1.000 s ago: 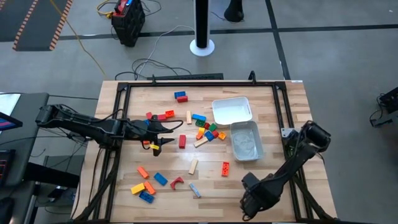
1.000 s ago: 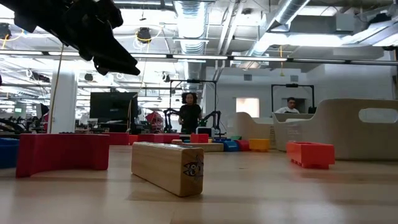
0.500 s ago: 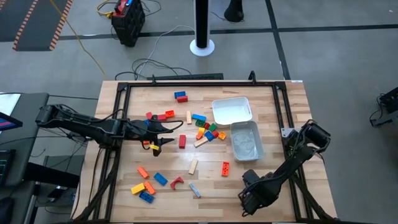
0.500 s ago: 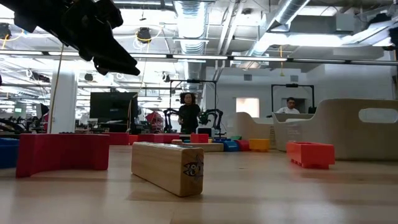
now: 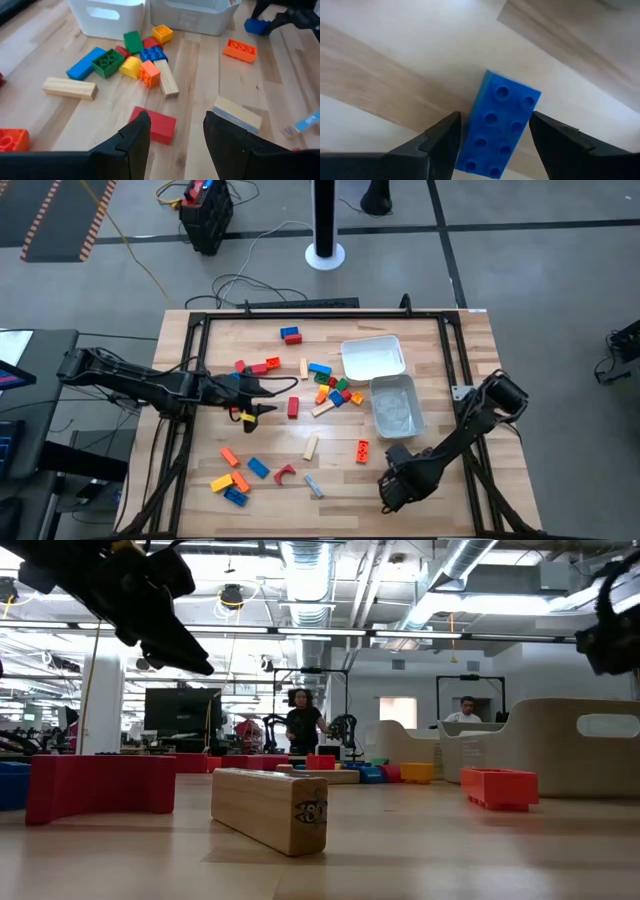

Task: Sort blocks by size
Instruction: Put the large blue game piece into the gray bin

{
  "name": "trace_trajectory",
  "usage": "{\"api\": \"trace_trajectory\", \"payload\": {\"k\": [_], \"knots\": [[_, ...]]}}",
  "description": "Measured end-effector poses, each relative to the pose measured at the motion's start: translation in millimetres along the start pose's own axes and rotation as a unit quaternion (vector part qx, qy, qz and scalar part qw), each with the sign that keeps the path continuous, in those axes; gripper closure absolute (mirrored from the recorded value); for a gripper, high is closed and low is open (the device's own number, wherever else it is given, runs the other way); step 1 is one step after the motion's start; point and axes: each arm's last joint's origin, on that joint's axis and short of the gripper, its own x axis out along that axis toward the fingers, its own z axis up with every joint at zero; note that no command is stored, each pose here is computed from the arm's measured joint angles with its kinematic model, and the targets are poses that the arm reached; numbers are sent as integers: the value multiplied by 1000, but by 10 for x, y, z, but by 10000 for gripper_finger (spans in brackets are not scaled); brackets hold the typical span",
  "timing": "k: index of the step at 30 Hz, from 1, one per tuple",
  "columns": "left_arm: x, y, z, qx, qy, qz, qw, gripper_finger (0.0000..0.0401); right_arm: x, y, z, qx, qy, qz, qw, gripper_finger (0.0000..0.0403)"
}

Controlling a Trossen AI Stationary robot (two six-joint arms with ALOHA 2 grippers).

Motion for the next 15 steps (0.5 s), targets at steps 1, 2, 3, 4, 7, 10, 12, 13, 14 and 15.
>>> {"api": "trace_trajectory", "payload": {"k": [1, 2, 3, 4, 7, 10, 12, 13, 14, 15], "knots": [[0, 1, -4, -2, 2, 0, 1000, 226, 19, -5, -11, -1, -1, 4, 1000, 133], [0, 1, -8, -3, 4, 0, 1000, 226, 34, -10, -12, -1, -1, 8, 1000, 133], [1, 2, -11, -3, 6, 0, 1000, 226, 44, -11, -14, -2, -1, 10, 1000, 133], [0, 2, -11, -3, 6, 0, 1000, 226, 52, -12, -19, -3, 0, 13, 1000, 133], [0, 2, -10, -3, 6, 0, 1000, 226, 56, -14, -23, -15, -3, 13, 1000, 134], [0, 1, -11, -3, 6, 0, 1000, 226, 57, -11, -21, -29, -6, 14, 999, 156], [0, 2, -10, -3, 5, 0, 1000, 226, 56, -9, -23, -40, -7, 15, 999, 187], [0, 2, -10, -3, 5, 0, 1000, 226, 50, -10, -23, -47, -7, 15, 999, 207], [0, 2, -10, -3, 5, 0, 1000, 226, 46, -14, -21, -55, -7, 15, 998, 228], [0, 2, -10, -3, 5, 0, 1000, 226, 37, -17, -19, -62, -6, 16, 998, 242]]}}
